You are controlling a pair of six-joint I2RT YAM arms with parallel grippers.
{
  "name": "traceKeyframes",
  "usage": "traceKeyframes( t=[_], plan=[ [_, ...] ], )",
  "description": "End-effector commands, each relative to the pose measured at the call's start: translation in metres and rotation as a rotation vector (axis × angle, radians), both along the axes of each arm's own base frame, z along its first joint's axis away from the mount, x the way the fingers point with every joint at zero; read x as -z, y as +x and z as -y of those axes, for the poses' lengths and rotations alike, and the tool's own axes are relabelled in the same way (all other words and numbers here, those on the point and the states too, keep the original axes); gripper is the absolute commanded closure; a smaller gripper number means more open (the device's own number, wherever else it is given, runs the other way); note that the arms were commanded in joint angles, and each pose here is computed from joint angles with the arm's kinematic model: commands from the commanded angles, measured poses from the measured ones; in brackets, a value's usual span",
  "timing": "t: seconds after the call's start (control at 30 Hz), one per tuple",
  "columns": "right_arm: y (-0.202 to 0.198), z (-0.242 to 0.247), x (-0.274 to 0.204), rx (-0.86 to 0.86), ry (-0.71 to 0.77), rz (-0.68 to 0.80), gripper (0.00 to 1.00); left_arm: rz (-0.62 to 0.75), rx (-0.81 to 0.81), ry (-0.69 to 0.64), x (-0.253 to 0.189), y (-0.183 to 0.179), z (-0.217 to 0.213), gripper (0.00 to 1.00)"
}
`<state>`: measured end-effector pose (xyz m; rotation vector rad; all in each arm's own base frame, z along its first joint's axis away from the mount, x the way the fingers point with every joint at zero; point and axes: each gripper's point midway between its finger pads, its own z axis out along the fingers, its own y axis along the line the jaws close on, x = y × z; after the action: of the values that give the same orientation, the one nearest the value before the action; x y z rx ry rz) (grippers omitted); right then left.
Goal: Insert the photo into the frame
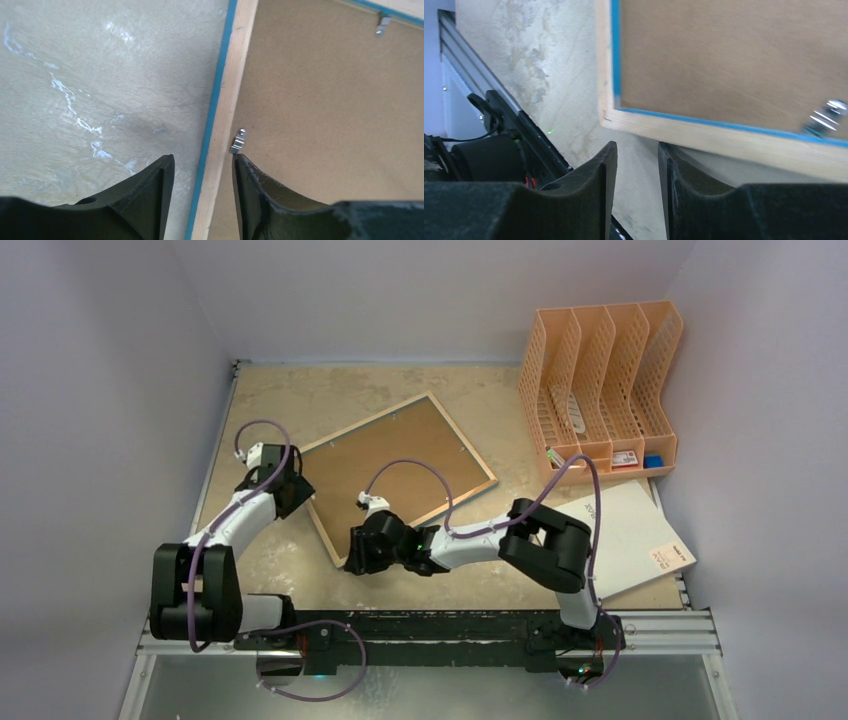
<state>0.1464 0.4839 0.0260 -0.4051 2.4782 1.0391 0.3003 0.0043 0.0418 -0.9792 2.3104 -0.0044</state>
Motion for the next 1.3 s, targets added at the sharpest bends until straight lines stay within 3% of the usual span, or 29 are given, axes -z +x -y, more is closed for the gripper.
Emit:
traceKeyframes(
  t=[0.0,0.17,0.37,0.6,0.73,0.8,0.93,1.0,1.17,1.27],
  plan=[
    [0.013,0.043,0.008,0.092,-0.106,0.038,0.6,0.061,0.05,0.033,-0.032,0.015,-0.001,0.49],
    [0.015,0.051,0.008,0.114,-0.112,0.03,0.59,-0.004,0.208,-0.042,-0.009,0.016,0.024,0.44],
    [0.011,0.049,0.021,0.094,-0.132,0.005,0.58,-0.076,0.182,-0.017,0.011,0.005,0.017,0.43],
    [0.012,0.049,0.027,0.092,-0.141,0.001,0.59,-0.059,0.149,0.0,0.014,0.005,0.012,0.56],
    [0.015,0.046,0.02,0.092,-0.128,0.016,0.58,-0.06,0.154,-0.002,0.018,0.006,0.013,0.56],
    [0.016,0.043,0.013,0.094,-0.112,0.022,0.54,-0.059,0.154,-0.002,0.018,0.005,0.013,0.56],
    [0.023,0.045,0.01,0.151,-0.113,0.01,0.36,-0.053,0.153,-0.004,0.018,0.005,0.013,0.56],
    [0.027,0.05,0.012,0.194,-0.13,0.009,0.33,-0.054,0.153,-0.006,0.018,0.004,0.014,0.56],
    [0.049,0.06,-0.009,0.33,-0.133,0.103,0.36,-0.057,0.153,-0.009,0.02,0.002,0.014,0.56],
    [0.046,0.046,-0.042,0.275,-0.048,0.189,0.44,-0.054,0.151,-0.008,0.019,0.003,0.014,0.56]
  ],
)
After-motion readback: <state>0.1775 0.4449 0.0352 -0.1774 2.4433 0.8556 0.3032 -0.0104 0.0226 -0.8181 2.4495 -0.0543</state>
